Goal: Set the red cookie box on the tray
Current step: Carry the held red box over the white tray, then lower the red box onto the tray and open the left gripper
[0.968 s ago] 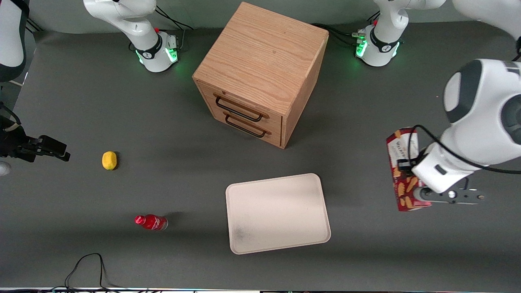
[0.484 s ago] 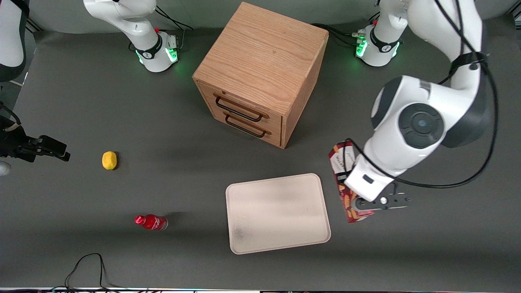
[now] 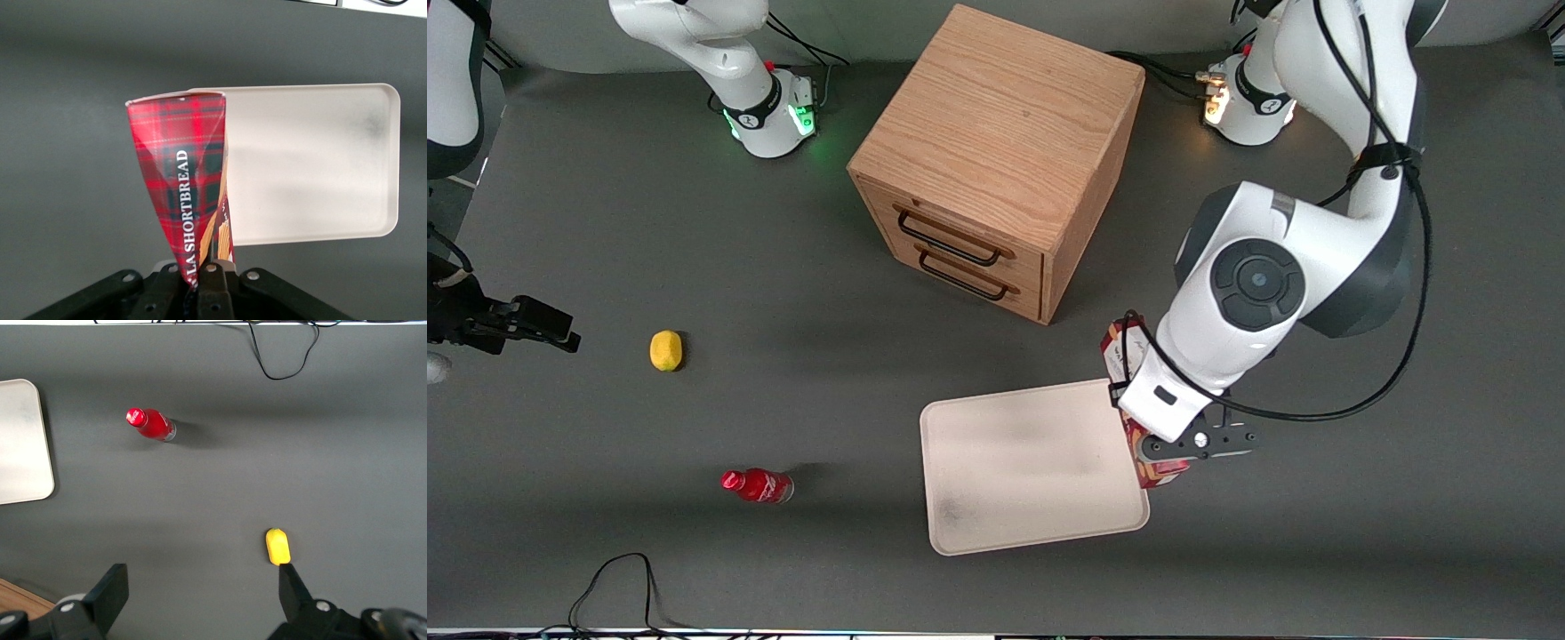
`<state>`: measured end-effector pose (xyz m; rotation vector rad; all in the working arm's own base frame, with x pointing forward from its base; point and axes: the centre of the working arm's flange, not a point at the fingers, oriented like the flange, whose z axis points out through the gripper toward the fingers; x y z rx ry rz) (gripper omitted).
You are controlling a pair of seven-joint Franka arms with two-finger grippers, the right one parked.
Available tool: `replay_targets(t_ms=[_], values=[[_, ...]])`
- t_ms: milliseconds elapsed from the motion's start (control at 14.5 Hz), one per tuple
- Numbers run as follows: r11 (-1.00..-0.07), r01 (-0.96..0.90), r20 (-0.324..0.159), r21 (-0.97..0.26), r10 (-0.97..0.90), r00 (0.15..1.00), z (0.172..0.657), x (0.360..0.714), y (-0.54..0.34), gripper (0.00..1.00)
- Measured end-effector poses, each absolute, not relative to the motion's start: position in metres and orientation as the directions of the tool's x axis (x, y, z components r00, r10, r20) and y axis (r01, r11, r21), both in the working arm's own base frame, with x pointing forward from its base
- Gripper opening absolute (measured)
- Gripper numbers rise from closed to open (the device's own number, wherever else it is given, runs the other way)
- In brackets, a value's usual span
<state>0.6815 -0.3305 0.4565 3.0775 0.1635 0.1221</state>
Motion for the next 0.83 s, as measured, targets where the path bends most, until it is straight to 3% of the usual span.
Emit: replay_targets(t_ms=[346, 829], values=[[-0.992, 0.111, 0.071, 0.055, 0.114, 0.991, 0.383, 0.698, -0.341, 0.04], [-0.995, 0.093, 0.102, 0.022, 0.095, 0.990, 0.287, 0.701, -0.341, 0.04]])
